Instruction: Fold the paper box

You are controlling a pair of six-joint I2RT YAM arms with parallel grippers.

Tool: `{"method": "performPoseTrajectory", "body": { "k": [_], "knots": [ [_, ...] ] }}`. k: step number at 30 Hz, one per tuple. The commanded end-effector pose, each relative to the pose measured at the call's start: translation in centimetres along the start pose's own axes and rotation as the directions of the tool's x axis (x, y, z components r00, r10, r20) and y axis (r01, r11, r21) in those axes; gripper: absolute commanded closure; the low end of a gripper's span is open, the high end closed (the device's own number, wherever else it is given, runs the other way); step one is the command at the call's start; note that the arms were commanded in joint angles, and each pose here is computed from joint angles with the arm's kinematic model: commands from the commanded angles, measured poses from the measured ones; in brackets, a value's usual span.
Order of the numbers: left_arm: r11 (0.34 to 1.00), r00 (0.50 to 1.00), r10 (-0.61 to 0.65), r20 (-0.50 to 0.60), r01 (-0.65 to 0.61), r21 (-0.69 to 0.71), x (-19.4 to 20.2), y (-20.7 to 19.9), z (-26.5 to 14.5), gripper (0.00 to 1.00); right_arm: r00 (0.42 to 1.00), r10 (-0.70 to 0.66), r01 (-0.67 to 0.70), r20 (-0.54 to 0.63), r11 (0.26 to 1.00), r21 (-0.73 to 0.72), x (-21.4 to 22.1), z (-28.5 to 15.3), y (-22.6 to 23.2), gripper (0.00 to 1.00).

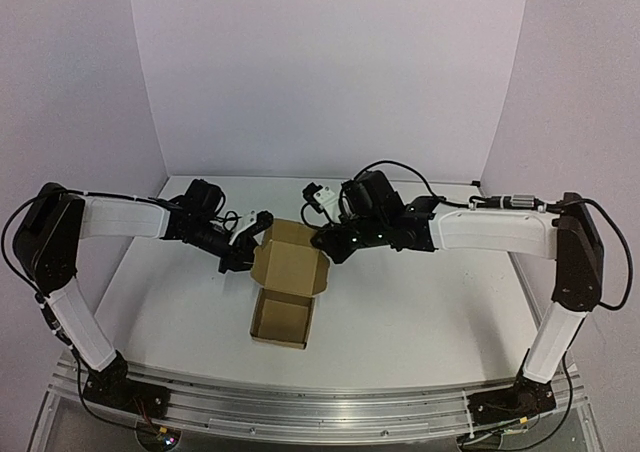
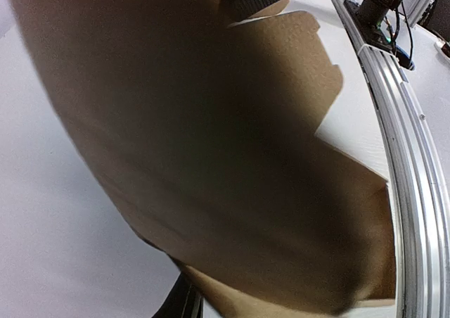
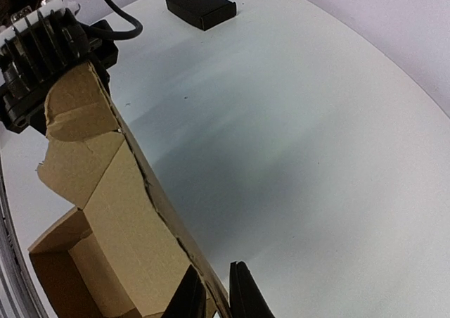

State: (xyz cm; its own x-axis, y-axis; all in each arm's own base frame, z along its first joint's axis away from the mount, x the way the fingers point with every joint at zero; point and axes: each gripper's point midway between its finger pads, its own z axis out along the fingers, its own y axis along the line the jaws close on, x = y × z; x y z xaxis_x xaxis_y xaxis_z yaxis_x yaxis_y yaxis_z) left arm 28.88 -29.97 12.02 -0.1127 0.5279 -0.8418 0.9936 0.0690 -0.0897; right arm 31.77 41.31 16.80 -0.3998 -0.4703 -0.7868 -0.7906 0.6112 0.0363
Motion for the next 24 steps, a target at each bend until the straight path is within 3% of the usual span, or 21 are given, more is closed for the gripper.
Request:
{"method": "performPoseTrajectory", "body": {
  "k": [1, 4, 7, 10, 13, 16, 20, 24],
  "knots": [
    [0.998, 0.999, -0.013, 0.041, 0.015, -0.067, -1.8, 0.2, -0.8, 0.85, 0.993, -0.005, -0.003, 0.117, 0.998, 0.065, -3.7, -2.7, 0.8, 0.87],
    [0.995, 0.997, -0.049, 0.060, 0.054, -0.083, -1.8, 0.8, -1.1, 0.84, 0.995, -0.003, -0.009, 0.102, 0.993, 0.114, -3.0, -2.8, 0.1, 0.92],
    [0.995, 0.996, -0.048, 0.069, 0.053, -0.083, -2.1, 0.8, -1.2, 0.82, 0.992, 0.090, -0.105, 0.092, 0.979, 0.177, -2.7, -3.1, -1.1, 0.96],
    [0.981, 0.998, -0.049, 0.047, 0.057, -0.184, -2.0, 2.9, -1.4, 0.72, 0.976, 0.196, -0.212, 0.091, 0.953, 0.218, -2.3, -3.6, -1.9, 0.96],
    [0.942, 0.998, -0.063, 0.021, 0.066, -0.328, -1.8, 6.3, -2.3, 0.69, 0.954, 0.283, -0.300, 0.102, 0.907, 0.297, -0.9, -4.5, -3.4, 0.97],
    [0.923, 0.999, -0.048, 0.012, 0.049, -0.381, -2.0, 8.1, -3.4, 0.66, 0.925, 0.356, -0.379, 0.131, 0.855, 0.355, 0.5, -5.4, -4.6, 0.99],
    [0.961, 0.994, 0.108, -0.028, -0.111, -0.254, -2.0, 5.3, -3.3, 0.58, 0.904, 0.406, -0.426, 0.135, 0.823, 0.374, 1.6, -5.4, -4.9, 1.00],
    [0.922, 0.924, 0.379, -0.044, -0.382, -0.062, -0.1, 0.4, -2.5, 0.51, 0.877, 0.459, -0.474, 0.140, 0.781, 0.408, 1.9, -5.5, -5.4, 1.00]
  ]
}}
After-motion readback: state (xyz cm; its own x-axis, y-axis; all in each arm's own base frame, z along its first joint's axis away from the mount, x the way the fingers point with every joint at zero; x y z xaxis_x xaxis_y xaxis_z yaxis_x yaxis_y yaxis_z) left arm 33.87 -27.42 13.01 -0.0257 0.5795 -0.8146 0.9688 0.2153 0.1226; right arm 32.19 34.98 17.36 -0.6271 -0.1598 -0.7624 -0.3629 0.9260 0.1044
